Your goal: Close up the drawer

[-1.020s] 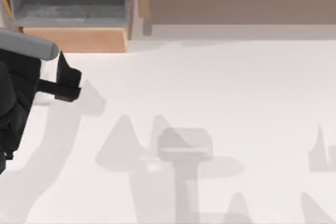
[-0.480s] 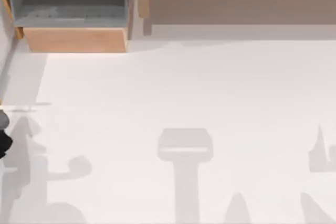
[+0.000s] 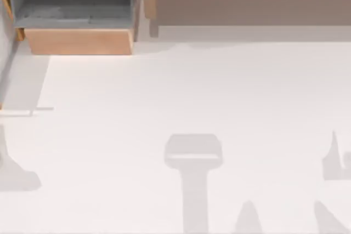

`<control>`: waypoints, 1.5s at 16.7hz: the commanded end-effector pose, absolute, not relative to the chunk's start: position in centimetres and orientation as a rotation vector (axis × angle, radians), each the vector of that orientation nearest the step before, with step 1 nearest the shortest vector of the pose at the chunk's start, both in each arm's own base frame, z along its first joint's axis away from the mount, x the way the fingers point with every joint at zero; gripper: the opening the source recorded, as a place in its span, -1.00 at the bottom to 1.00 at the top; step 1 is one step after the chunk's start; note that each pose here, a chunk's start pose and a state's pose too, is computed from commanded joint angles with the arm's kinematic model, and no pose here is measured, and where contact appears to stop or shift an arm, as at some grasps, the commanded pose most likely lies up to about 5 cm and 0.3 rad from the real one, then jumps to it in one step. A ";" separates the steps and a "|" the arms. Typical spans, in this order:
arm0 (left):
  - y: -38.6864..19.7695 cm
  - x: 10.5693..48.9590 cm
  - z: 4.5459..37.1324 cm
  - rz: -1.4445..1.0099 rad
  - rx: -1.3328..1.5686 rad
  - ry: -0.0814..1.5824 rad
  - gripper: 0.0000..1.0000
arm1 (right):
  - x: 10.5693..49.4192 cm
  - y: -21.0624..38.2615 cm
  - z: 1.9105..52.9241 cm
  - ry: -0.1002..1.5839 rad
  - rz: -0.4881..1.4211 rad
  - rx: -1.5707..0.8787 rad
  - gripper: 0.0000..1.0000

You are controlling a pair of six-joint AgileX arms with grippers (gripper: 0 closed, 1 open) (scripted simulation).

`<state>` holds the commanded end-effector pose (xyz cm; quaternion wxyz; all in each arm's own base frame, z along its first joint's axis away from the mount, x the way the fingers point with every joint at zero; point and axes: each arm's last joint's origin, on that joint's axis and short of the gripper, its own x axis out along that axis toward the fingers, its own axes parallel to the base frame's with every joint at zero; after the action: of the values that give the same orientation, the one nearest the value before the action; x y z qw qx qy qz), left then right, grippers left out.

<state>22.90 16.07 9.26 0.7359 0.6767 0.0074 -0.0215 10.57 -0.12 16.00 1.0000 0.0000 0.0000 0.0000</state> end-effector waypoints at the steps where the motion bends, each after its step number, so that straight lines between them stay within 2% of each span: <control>1: 16.8 22.9 9.4 -0.031 1.531 -0.001 1.00 | 10.6 -0.1 16.0 0.000 0.000 0.000 1.00; 8: 17.3 23.1 9.6 -0.017 1.569 -0.016 1.00 | 10.6 -0.1 16.0 0.000 0.000 0.000 1.00; 13: 17.4 25.3 9.5 -0.016 1.571 -0.016 1.00 | 10.6 -0.1 16.0 0.000 0.000 0.000 1.00; 17: 17.4 25.4 9.5 -0.016 1.571 -0.016 1.00 | 10.6 -0.1 16.0 0.000 0.000 0.000 1.00; 25: 17.4 25.4 9.5 -0.016 1.571 -0.016 -0.21 | 10.6 -0.1 16.0 0.000 0.000 0.000 1.00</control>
<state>25.44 17.41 9.51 0.7070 0.7072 -0.0071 -0.0071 10.57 -0.12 16.00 1.0000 0.0000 0.0000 0.0000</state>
